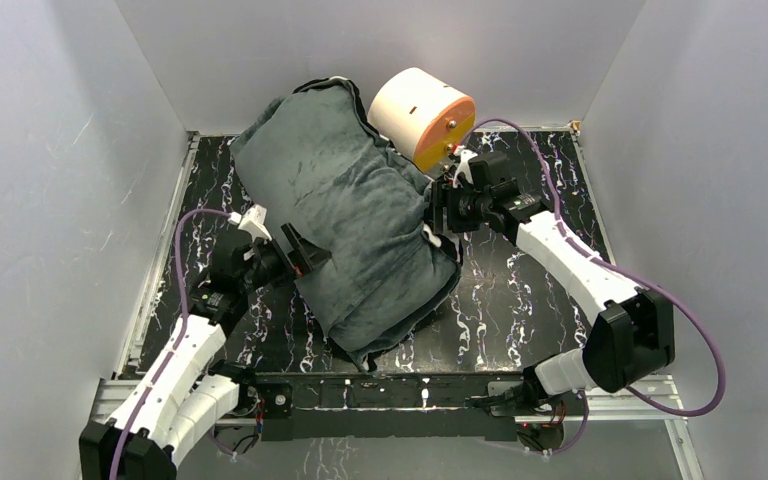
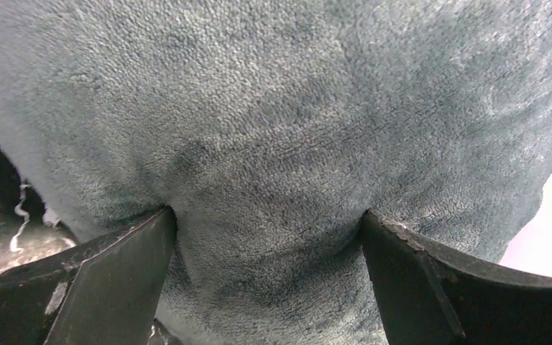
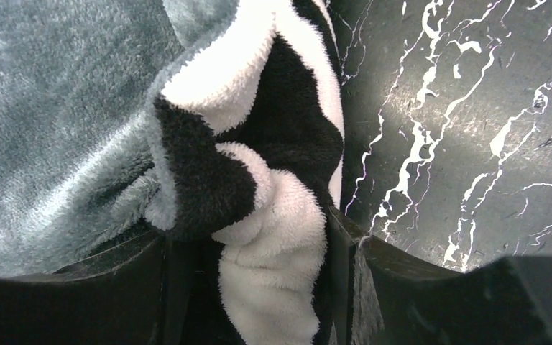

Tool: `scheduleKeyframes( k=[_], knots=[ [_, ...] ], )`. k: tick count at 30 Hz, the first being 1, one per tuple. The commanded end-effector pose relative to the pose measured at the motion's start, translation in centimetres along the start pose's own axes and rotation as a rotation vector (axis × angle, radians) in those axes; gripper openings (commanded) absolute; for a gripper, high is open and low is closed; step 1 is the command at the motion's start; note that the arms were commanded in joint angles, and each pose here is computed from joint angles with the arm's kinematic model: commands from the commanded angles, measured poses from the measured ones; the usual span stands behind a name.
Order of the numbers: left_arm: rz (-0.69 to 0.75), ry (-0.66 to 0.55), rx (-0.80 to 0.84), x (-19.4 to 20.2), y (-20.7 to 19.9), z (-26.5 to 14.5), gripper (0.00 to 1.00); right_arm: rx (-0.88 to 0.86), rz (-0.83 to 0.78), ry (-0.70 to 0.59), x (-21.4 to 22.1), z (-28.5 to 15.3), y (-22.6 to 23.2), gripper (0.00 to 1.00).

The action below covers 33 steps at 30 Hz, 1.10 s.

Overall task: Remove the pillowcase from the pillow
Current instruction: Turn over the pillow at the center of the board.

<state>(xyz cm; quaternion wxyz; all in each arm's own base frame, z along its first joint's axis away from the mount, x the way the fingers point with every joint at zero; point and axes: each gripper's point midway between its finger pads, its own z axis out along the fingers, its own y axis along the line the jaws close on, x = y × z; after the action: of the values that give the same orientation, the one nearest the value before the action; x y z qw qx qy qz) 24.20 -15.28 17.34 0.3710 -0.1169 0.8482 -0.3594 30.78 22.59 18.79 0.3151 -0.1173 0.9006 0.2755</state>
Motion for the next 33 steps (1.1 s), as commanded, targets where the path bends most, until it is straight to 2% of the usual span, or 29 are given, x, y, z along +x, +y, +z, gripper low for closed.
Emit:
scheduleKeyframes(
  k=[1, 3, 4, 5, 6, 7, 12, 17, 22, 23, 25, 27, 28, 30, 33],
  knots=[
    [-0.071, 0.061, 0.185, 1.5, -2.3, 1.4, 0.89, -0.113, -0.031, 0.024, -0.1, 0.4, 2.4, 0.71],
    [-0.076, 0.102, 0.216, 2.4, -2.4, 1.7, 0.64, -0.107, -0.024, 0.053, 0.5, 0.7, 2.1, 0.71],
    [-0.075, 0.115, 0.221, 2.7, -2.3, 1.7, 0.38, -0.101, -0.021, 0.067, 0.8, 0.9, 2.0, 0.71],
    [-0.067, 0.116, 0.224, 2.8, -2.3, 1.7, 0.2, -0.092, -0.018, 0.075, 0.9, 1.1, 1.8, 0.71],
    [-0.057, 0.11, 0.231, 2.9, -2.4, 1.5, 0.07, -0.089, -0.016, 0.082, 1.0, 1.3, 1.7, 0.71],
    [-0.052, 0.099, 0.235, 2.8, -2.5, 1.2, 0.0, -0.087, -0.017, 0.086, 1.0, 1.4, 1.7, 0.7],
    [0.013, 0.075, 0.252, 2.9, -4.0, -0.8, 0.0, -0.069, -0.023, 0.061, -0.7, 2.1, 1.7, 0.69],
    [0.087, 0.101, 0.337, 3.9, -7.7, -2.8, 0.0, -0.083, -0.041, 0.049, -3.2, 3.3, 2.3, 0.71],
    [0.171, 0.095, 0.334, 2.8, -10.2, -4.0, 0.0, 0.209, -0.038, -0.067, -6.4, 3.1, -2.9, 0.77],
    [0.187, 0.082, 0.311, 2.3, -10.3, -4.1, 0.1, 0.259, -0.039, -0.087, -6.9, 2.4, -3.7, 0.78],
    [0.224, 0.054, 0.239, 1.3, -9.5, -3.6, 0.46, 0.374, -0.051, -0.169, -8.3, -0.3, -5.1, 0.81],
    [0.263, 0.043, 0.185, 0.6, -8.8, -3.4, 0.62, 0.46, -0.061, -0.25, -9.2, -3.1, -6.0, 0.87],
    [0.274, 0.04, 0.158, 0.4, -8.5, -3.2, 0.69, 0.502, -0.066, -0.288, -9.6, -4.5, -6.4, 0.89],
    [0.292, 0.042, 0.13, 0.0, -8.3, -3.1, 0.75, 0.553, -0.07, -0.362, -9.8, -7.5, -6.8, 0.94],
    [0.302, 0.048, 0.132, -0.2, -8.6, -3.1, 0.81, 0.498, -0.062, -0.422, -8.7, -9.9, -5.8, 0.96]
  ],
)
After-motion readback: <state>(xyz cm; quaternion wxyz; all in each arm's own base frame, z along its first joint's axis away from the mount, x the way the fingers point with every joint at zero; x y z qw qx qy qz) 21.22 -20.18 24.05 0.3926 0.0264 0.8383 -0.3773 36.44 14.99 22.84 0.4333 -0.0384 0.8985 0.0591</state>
